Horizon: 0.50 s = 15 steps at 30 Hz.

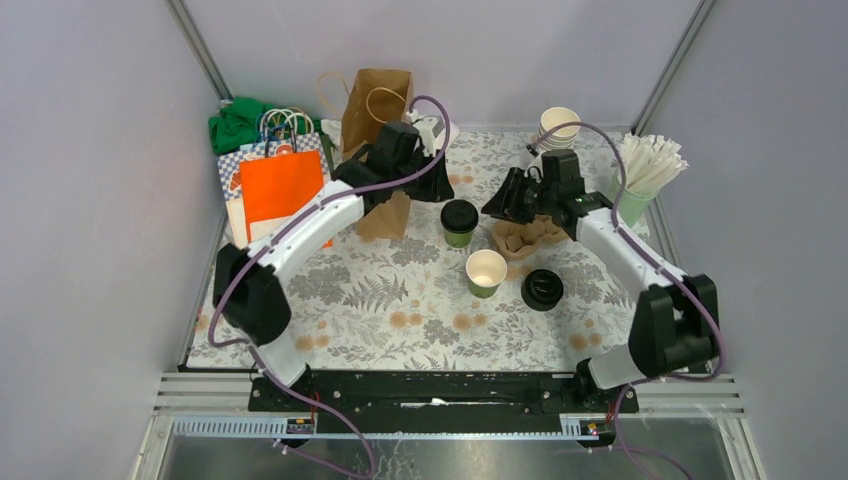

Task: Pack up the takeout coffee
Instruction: Adjust the cup lid on the coffee cup.

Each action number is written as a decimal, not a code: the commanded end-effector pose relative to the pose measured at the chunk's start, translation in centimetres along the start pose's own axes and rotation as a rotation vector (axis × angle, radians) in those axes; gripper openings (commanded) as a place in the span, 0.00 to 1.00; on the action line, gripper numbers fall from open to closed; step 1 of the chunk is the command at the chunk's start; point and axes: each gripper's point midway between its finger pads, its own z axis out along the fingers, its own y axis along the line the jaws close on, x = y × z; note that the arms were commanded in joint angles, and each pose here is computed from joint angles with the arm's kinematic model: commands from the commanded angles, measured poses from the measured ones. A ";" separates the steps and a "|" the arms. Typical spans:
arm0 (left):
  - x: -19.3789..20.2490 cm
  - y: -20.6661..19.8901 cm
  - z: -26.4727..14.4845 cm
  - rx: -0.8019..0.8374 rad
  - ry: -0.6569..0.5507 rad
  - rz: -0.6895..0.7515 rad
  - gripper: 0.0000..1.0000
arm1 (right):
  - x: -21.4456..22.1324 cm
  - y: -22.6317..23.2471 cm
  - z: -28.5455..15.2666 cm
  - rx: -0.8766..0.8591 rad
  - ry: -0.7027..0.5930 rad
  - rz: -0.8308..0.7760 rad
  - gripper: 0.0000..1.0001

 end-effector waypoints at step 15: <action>3.8 -10.3 -7.8 0.247 -0.292 0.217 0.69 | 3.0 -3.9 -14.2 0.340 -0.280 -0.084 0.82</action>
